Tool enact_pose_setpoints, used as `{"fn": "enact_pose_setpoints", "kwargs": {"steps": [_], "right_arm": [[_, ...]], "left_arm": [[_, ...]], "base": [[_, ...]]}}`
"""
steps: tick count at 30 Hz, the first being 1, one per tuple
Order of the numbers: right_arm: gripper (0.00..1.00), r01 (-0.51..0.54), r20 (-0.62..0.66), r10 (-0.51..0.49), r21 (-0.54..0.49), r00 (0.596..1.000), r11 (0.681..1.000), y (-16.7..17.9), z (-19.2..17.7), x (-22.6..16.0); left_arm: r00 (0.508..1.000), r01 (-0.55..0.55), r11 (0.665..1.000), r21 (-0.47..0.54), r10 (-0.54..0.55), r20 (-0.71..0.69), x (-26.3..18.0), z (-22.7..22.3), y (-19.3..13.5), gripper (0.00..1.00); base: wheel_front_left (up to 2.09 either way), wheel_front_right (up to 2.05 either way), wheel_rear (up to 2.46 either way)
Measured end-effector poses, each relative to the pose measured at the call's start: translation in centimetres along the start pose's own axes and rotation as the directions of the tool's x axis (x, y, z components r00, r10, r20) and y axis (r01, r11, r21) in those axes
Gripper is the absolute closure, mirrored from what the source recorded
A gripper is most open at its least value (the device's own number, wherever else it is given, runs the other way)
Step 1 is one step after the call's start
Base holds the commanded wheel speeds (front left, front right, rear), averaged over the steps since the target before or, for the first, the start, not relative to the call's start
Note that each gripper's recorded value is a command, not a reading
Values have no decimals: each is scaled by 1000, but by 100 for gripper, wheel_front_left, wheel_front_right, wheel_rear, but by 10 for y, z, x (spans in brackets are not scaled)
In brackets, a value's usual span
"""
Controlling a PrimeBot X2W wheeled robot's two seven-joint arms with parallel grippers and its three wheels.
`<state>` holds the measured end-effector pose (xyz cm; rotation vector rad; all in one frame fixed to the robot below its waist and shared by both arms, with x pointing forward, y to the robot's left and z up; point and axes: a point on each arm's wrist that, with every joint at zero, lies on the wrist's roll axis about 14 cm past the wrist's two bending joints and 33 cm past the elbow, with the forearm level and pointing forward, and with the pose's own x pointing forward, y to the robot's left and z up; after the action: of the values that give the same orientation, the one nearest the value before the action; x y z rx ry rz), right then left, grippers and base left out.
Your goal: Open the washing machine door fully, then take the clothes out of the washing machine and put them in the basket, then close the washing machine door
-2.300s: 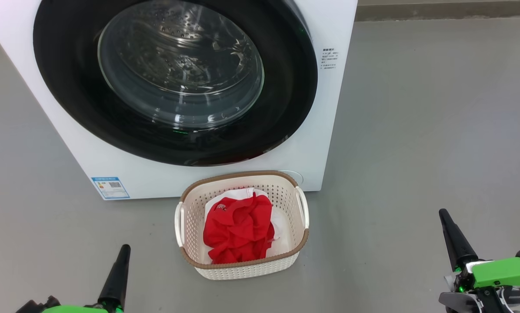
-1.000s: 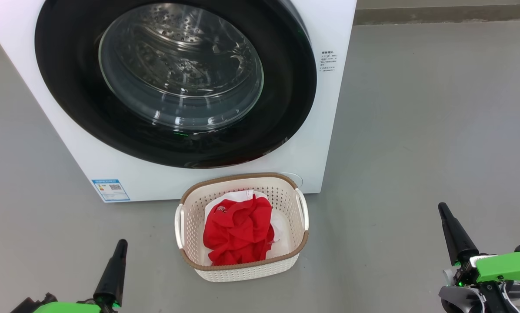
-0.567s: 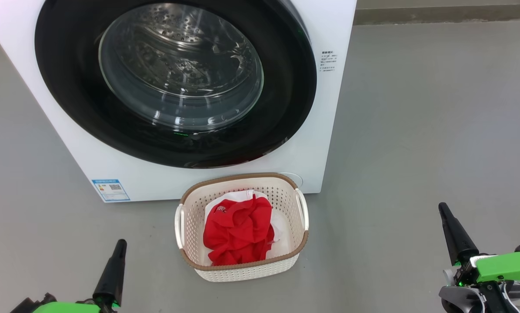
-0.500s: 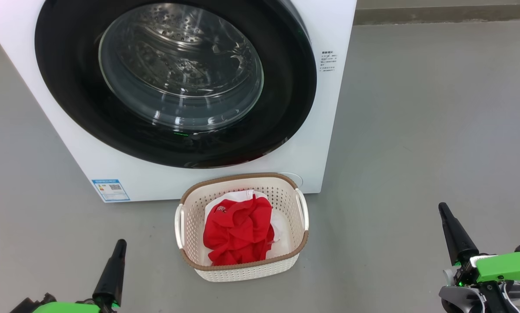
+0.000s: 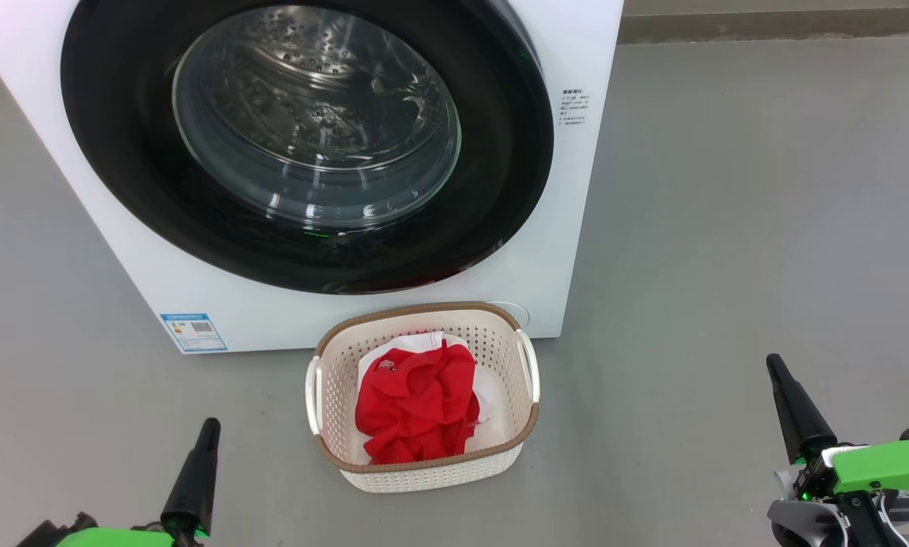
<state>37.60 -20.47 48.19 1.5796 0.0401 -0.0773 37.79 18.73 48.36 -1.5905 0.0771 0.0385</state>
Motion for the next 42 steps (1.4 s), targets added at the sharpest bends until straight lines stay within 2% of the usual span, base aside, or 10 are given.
{"fn": "enact_pose_setpoints", "kwargs": {"steps": [42], "right_arm": [[100, 0, 0, 0, 1, 1000, 1000, 0, 0, 0]], "left_arm": [[1000, 0, 1000, 2, 0, 2, 0, 1, 0, 100]], "base": [[0, 0, 0]]}}
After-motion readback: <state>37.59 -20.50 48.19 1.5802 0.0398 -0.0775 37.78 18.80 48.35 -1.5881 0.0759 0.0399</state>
